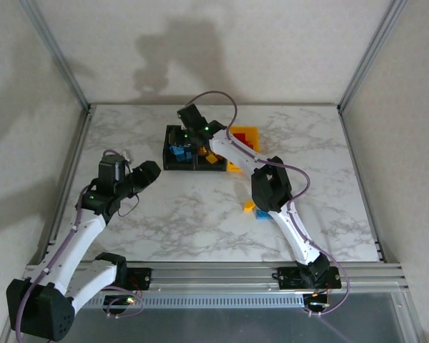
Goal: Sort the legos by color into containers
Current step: Place the lego in the container.
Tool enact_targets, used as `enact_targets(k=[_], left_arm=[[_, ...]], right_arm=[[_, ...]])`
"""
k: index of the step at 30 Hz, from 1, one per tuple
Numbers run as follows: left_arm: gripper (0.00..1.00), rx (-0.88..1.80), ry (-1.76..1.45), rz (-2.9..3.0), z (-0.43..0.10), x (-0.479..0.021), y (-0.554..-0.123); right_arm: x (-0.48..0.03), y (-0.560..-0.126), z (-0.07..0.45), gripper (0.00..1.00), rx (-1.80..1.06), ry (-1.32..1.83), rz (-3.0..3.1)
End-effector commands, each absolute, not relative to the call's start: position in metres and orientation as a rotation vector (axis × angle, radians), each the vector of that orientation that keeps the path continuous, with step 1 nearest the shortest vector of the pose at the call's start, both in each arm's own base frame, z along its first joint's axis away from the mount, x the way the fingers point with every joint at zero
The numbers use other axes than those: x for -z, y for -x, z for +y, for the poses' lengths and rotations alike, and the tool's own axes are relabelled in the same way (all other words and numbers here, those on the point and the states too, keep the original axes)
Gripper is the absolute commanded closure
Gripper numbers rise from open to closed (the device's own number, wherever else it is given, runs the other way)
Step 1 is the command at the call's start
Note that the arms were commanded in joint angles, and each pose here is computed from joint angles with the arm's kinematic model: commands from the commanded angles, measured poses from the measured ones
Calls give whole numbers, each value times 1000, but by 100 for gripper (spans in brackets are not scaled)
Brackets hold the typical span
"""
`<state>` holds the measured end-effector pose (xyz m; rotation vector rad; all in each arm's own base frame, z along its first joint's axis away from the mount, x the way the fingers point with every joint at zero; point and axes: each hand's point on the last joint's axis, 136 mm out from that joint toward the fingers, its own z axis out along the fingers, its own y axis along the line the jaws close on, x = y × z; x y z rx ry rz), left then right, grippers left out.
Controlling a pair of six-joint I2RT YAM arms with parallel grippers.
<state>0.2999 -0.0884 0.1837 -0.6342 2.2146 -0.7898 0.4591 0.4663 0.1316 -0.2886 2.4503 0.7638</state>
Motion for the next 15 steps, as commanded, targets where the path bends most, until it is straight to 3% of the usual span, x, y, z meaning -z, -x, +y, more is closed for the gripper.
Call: enact_targets(k=[1,8,15], left_arm=[[34,830,578,2166,-91,-206,-301],[34,837,573,2164,-91,-210,-298],[34,879,567,2172,-96,-204,-290]], right_arm=[[-132,-460,474,66,-802,268,2453],[-141,-466,475,49,-813,249,2425],[-175,-459,461,50,-783,259,2373]])
